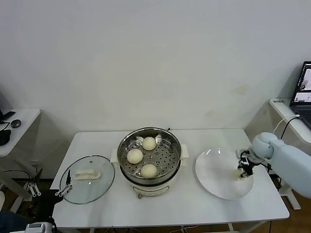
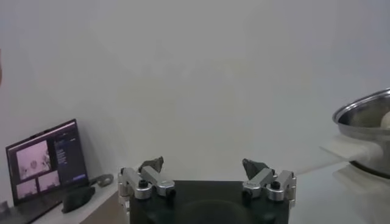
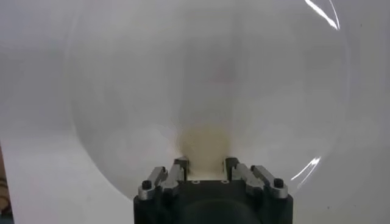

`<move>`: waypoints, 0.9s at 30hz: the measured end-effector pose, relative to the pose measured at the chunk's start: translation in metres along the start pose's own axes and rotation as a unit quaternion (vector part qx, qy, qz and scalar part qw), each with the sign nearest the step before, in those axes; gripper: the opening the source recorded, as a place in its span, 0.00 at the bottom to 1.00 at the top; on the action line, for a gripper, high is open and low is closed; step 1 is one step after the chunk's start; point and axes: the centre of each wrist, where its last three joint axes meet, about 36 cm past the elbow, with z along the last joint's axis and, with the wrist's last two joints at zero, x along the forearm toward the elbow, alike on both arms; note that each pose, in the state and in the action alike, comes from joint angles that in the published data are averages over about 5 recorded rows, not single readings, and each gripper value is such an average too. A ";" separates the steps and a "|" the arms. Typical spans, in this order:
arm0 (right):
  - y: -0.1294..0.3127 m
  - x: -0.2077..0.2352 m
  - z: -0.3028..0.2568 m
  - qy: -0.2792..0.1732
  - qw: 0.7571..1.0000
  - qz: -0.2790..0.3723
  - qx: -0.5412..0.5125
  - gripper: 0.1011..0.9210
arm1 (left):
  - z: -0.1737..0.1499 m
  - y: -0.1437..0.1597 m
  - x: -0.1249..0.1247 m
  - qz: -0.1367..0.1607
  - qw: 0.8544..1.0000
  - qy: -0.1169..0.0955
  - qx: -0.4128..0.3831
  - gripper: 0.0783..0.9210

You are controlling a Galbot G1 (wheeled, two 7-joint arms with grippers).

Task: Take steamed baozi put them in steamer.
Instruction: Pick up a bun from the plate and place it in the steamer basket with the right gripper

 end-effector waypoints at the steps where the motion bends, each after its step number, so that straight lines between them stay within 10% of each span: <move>1: -0.001 0.005 -0.001 -0.001 1.000 0.001 0.000 0.36 | 0.000 0.000 0.000 0.001 1.000 -0.001 0.000 0.88; 27: -0.046 0.223 -0.240 -0.126 0.987 0.069 0.069 0.38 | -0.004 -0.011 -0.010 0.018 1.000 -0.015 0.007 0.88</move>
